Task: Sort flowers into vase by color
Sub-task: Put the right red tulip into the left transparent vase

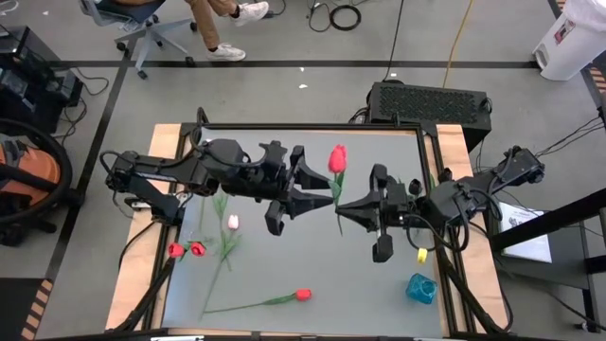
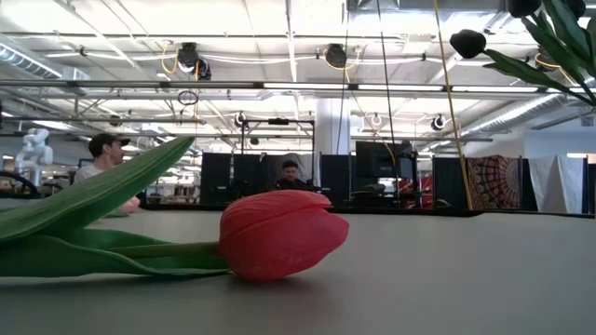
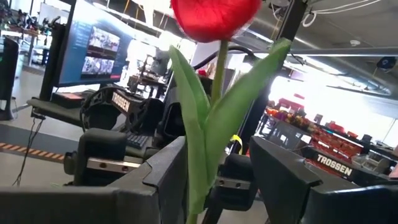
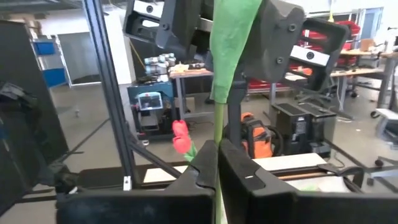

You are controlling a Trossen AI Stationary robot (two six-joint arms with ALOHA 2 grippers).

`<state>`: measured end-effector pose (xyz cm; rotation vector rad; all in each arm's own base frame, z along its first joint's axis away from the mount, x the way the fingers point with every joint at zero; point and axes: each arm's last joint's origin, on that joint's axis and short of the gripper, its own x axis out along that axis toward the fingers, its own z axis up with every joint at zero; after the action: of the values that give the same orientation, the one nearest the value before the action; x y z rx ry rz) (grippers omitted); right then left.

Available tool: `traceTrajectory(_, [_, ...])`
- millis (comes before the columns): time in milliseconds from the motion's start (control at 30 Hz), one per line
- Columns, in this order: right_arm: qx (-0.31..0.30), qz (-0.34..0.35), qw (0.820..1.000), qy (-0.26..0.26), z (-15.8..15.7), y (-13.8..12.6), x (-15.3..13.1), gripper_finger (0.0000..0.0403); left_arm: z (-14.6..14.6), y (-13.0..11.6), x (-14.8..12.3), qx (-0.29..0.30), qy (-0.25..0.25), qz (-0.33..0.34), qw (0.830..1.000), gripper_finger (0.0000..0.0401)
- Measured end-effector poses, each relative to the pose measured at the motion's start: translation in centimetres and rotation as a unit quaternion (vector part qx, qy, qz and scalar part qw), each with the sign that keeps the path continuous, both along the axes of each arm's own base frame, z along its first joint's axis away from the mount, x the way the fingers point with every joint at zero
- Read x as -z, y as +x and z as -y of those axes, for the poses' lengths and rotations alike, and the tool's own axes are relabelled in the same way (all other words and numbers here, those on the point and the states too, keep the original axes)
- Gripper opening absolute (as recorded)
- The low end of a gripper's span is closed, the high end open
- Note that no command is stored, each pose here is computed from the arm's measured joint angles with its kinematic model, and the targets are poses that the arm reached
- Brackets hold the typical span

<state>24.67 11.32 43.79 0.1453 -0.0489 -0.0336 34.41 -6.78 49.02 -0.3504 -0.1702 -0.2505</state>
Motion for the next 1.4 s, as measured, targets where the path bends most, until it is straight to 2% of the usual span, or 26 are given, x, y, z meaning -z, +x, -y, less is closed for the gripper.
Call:
traceTrajectory(500, [-0.056, -0.005, 0.998, 0.035, -0.55, 0.45, 0.35, 0.0, -0.01, -0.01, -0.01, -0.001, 0.0, 0.0, 1.0, 0.018])
traceTrajectory(933, [-0.053, -0.011, 0.998, 0.039, -0.74, 0.84, 0.71, 0.0, -0.01, 0.02, 0.15, -0.002, 0.003, -0.008, 1.0, 0.0174])
traceTrajectory(1100, [-0.052, -0.011, 0.998, 0.039, -0.74, 0.85, 0.71, 0.0, -0.01, 0.0, 0.13, -0.002, 0.005, -0.007, 1.0, 0.0133])
traceTrajectory(1400, [-0.052, -0.012, 0.998, 0.039, -0.74, 0.85, 0.73, 0.0, -0.01, -0.01, 0.21, -0.004, 0.015, -0.01, 1.0, 0.0024])
